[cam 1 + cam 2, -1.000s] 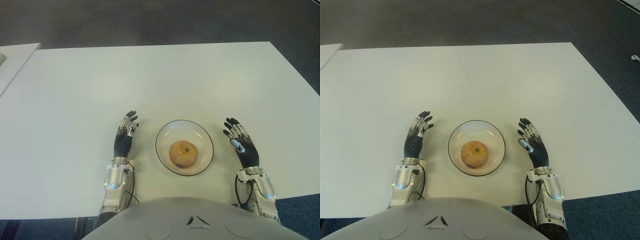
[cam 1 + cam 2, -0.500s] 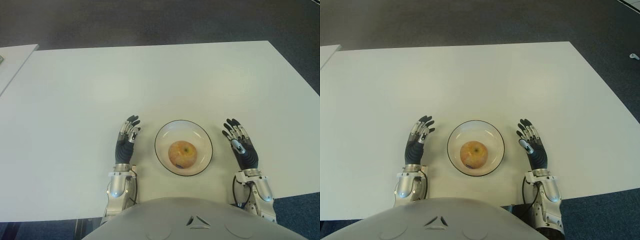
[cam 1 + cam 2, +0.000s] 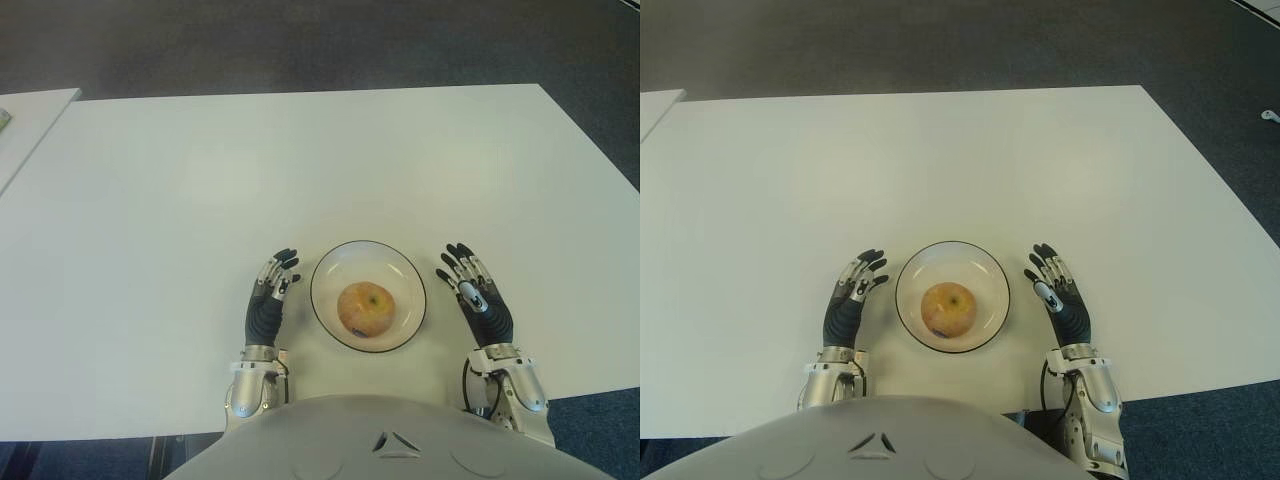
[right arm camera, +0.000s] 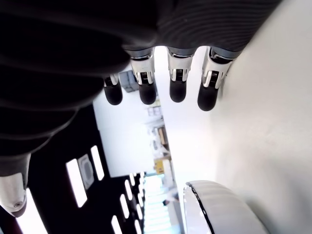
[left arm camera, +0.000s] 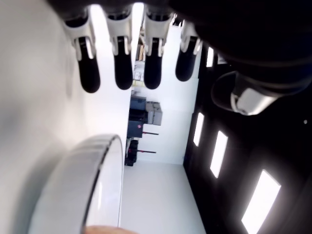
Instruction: Put the apples into the plate.
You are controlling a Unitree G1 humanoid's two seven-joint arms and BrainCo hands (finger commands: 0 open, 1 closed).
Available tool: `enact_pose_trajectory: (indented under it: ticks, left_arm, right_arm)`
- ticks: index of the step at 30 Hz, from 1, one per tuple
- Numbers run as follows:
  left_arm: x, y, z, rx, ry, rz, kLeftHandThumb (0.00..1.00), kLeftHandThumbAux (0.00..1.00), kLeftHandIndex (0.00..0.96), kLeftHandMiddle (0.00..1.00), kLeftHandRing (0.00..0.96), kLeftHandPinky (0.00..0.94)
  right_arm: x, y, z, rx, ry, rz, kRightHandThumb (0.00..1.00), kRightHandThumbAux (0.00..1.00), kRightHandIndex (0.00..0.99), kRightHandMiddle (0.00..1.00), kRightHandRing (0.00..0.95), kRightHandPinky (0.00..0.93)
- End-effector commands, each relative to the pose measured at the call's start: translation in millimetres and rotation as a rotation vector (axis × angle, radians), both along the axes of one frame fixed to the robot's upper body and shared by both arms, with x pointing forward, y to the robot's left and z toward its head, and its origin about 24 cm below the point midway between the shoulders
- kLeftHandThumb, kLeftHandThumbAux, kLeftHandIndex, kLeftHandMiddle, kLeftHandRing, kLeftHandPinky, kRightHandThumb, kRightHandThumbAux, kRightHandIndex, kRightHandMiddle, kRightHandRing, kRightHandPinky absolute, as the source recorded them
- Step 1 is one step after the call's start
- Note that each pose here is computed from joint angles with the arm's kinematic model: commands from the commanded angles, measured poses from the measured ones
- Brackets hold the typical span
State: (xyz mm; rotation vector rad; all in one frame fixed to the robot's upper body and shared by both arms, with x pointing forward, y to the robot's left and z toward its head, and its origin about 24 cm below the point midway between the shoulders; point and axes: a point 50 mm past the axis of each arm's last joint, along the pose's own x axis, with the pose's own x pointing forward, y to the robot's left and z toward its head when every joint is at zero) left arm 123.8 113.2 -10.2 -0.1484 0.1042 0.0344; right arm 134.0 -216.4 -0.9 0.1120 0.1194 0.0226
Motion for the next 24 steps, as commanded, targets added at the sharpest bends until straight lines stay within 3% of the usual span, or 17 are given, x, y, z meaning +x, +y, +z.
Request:
enact_pose_trajectory:
  ticks: [1,14,24]
  left_arm:
    - [-10.2,-12.3,2,-0.022,0.098,0.022,0.083,0.370,0.103,0.132,0.133,0.148]
    - [-15.9,-13.7,9,-0.022,0.202,0.036,0.068,0.440,0.060,0.060,0.044,0.048]
    - [-18.6,-7.7,4,-0.036,0.199,0.060,0.077,0.430,0.082,0.075,0.047,0.063]
  right_arm:
    - [-7.3,2.5,-2,-0.028,0.056,0.004,0.133,0.562,0.023,0.021,0.001,0.000]
    - [-7.2,10.6,4,-0.023,0.094,0.027,0.118,0.562,0.010,0.018,0.000,0.000]
    - [-5.4,13.0,4,-0.015,0.117,0.045,0.122,0.560,0.013,0.017,0.000,0.000]
